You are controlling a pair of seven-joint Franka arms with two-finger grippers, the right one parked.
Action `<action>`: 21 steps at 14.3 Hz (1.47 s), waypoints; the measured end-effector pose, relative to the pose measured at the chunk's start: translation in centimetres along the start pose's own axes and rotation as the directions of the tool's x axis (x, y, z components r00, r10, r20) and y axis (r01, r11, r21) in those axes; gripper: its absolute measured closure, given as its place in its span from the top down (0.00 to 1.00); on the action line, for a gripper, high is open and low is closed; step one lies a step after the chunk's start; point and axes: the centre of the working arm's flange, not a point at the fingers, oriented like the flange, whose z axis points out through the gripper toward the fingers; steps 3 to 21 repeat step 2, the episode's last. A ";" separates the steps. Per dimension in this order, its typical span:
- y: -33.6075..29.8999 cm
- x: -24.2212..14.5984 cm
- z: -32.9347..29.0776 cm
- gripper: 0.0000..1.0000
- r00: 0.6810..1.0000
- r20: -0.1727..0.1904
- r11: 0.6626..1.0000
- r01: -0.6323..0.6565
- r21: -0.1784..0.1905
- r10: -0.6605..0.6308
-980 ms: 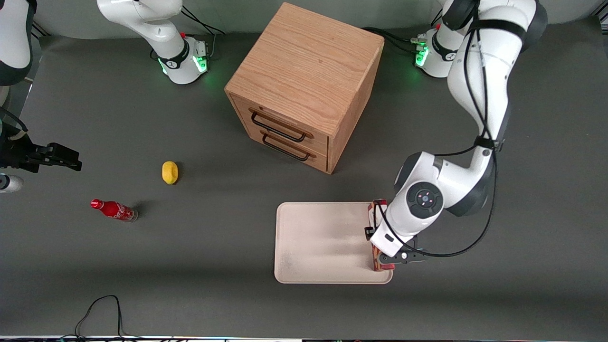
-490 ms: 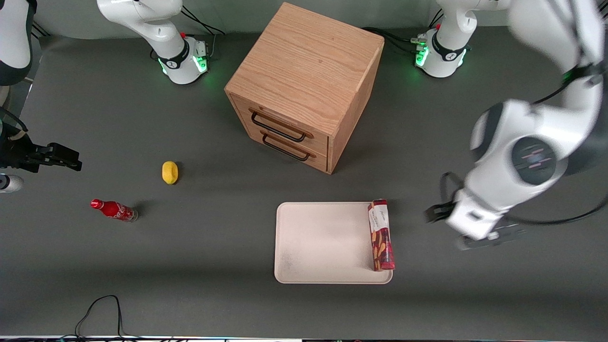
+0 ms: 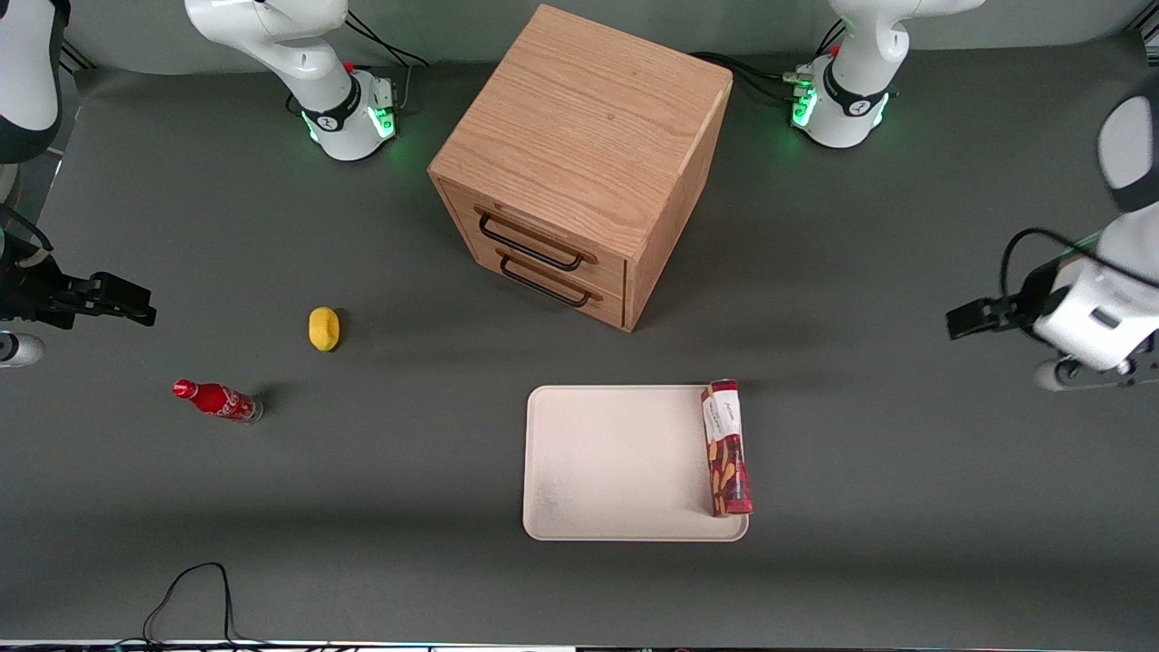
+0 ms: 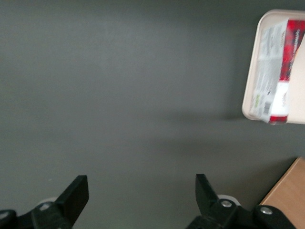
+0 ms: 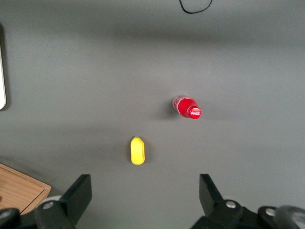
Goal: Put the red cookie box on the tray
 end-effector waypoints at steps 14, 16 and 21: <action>-1.1 -1.6 -0.6 1.00 1.000 -0.001 1.000 -0.031 0.001 0.031; -1.1 -1.6 -0.6 1.00 1.000 -0.001 1.000 -0.031 0.001 0.031; -1.1 -1.6 -0.6 1.00 1.000 -0.001 1.000 -0.031 0.001 0.031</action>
